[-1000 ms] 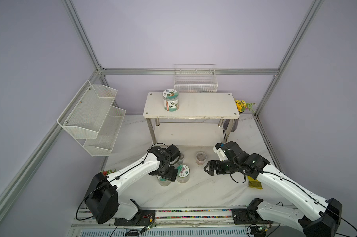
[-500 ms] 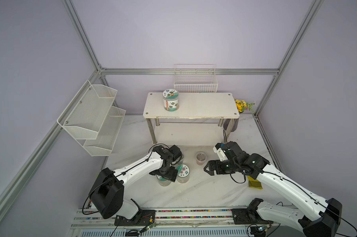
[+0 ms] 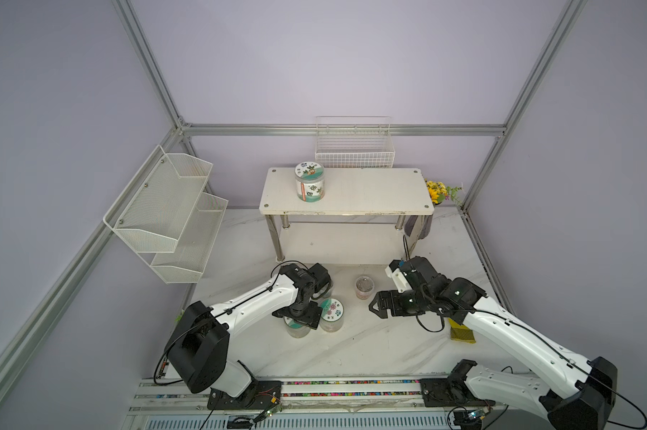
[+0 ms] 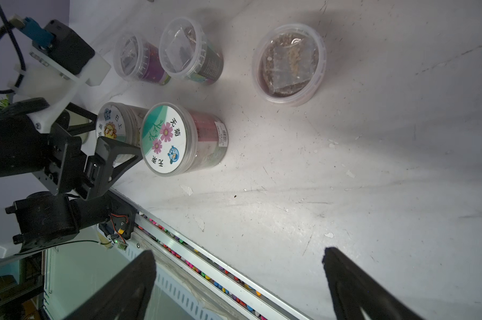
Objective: Place the seed container on the shelf
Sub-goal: Pick up the seed jar at the center of the board.
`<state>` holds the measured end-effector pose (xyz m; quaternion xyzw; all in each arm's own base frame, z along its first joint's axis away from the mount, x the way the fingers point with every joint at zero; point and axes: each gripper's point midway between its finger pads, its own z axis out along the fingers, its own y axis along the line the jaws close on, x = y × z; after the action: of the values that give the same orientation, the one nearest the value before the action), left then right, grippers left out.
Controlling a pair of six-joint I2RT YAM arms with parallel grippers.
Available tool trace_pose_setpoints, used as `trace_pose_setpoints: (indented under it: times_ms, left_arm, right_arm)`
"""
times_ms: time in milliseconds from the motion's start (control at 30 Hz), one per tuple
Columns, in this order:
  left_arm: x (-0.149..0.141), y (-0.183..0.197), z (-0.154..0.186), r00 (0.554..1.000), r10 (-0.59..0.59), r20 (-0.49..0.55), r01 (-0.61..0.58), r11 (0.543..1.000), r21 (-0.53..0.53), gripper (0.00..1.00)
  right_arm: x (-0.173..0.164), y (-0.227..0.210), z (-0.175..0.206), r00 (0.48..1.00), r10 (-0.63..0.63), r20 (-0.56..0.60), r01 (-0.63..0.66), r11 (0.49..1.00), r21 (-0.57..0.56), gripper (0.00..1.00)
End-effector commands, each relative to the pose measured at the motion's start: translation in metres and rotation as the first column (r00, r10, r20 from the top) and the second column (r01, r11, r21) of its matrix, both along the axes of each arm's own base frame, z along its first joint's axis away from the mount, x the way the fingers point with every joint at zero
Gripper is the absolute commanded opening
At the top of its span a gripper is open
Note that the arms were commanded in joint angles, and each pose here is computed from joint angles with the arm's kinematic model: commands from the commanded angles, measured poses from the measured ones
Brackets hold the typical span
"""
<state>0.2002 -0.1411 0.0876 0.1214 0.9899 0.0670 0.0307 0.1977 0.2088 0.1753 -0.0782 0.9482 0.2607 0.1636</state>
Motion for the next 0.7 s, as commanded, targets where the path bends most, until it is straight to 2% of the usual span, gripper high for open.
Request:
trace_pose_setpoints:
  times_ms: [0, 133, 233, 367, 500, 667]
  left_arm:
    - [0.004, -0.001, 0.001, 1.0, 0.013, 0.024, -0.013, 1.0, -0.004, 0.9]
    - [0.004, -0.001, 0.002, 1.0, 0.014, 0.026, -0.014, 1.0, -0.011, 0.85]
    - [0.004, -0.002, 0.0, 1.0, 0.017, 0.018, -0.017, 1.0, -0.021, 0.85]
    - [0.003, -0.003, -0.004, 1.0, 0.022, 0.013, -0.022, 0.999, -0.033, 0.93]
    - [0.003, -0.004, -0.008, 1.0, 0.026, 0.005, -0.025, 0.999, -0.044, 0.94]
    - [0.005, -0.004, -0.007, 0.999, 0.031, 0.009, -0.031, 0.998, -0.051, 0.87]
  right_arm:
    - [0.007, 0.005, 0.01, 0.999, 0.01, 0.036, -0.011, 1.0, 0.017, 0.97]
    - [0.006, 0.005, 0.01, 0.999, 0.01, 0.035, -0.011, 1.0, 0.018, 0.97]
    - [0.006, 0.005, 0.009, 0.999, 0.008, 0.032, -0.009, 1.0, 0.016, 0.97]
    - [0.005, 0.004, 0.01, 0.999, 0.007, 0.033, -0.008, 1.0, 0.018, 0.97]
    - [0.005, 0.004, 0.01, 0.999, 0.005, 0.033, -0.006, 1.0, 0.017, 0.97]
    - [0.005, 0.003, 0.01, 0.999, 0.006, 0.032, -0.006, 1.0, 0.015, 0.97]
